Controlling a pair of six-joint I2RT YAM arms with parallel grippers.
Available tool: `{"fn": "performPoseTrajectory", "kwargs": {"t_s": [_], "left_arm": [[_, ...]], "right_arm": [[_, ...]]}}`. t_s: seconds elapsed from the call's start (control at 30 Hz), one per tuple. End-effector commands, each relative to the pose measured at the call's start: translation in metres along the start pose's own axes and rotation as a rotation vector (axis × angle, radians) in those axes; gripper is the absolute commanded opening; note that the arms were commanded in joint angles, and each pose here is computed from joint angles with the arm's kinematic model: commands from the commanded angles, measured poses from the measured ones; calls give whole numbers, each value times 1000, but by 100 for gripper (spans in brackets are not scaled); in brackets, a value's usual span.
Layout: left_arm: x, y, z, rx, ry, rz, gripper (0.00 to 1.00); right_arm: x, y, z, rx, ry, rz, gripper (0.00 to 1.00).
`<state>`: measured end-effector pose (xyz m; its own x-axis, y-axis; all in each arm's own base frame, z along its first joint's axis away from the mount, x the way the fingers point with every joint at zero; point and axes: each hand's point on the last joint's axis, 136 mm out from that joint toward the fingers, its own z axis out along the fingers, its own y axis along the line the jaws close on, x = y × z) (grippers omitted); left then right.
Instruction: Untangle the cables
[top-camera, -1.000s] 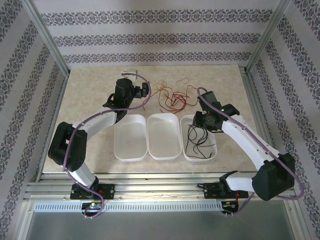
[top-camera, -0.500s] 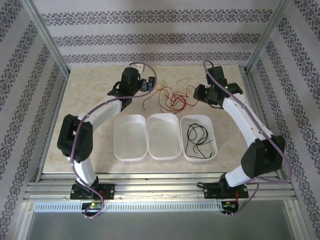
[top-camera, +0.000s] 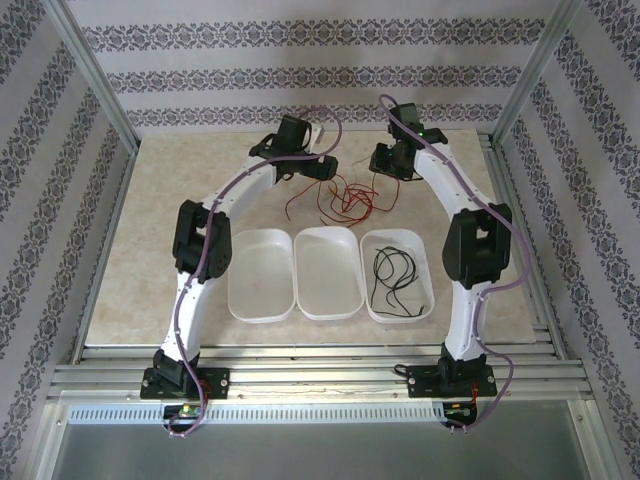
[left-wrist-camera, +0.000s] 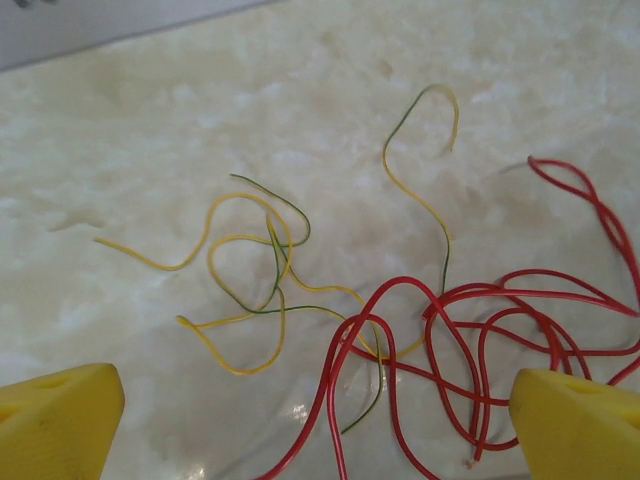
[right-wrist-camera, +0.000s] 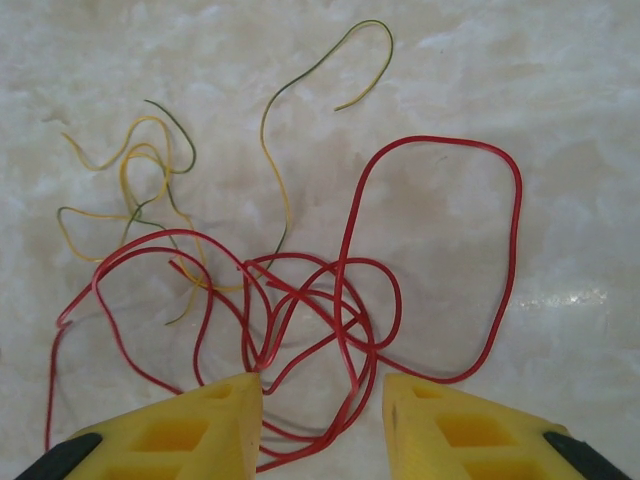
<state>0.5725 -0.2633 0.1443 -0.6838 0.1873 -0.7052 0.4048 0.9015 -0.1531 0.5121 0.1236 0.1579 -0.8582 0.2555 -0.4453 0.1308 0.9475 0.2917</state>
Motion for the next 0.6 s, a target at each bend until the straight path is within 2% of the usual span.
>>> {"fn": "performPoseTrajectory", "kwargs": {"t_s": [0.0, 0.37, 0.57], "left_arm": [[23, 0, 8, 33, 135, 26, 97], [47, -2, 49, 86, 219, -1, 86], [56, -8, 55, 128, 240, -24, 75]], "right_arm": [[-3, -10, 5, 69, 20, -25, 38], [2, -8, 44, 119, 101, -83, 41], [5, -4, 58, 100, 124, -74, 41]]}}
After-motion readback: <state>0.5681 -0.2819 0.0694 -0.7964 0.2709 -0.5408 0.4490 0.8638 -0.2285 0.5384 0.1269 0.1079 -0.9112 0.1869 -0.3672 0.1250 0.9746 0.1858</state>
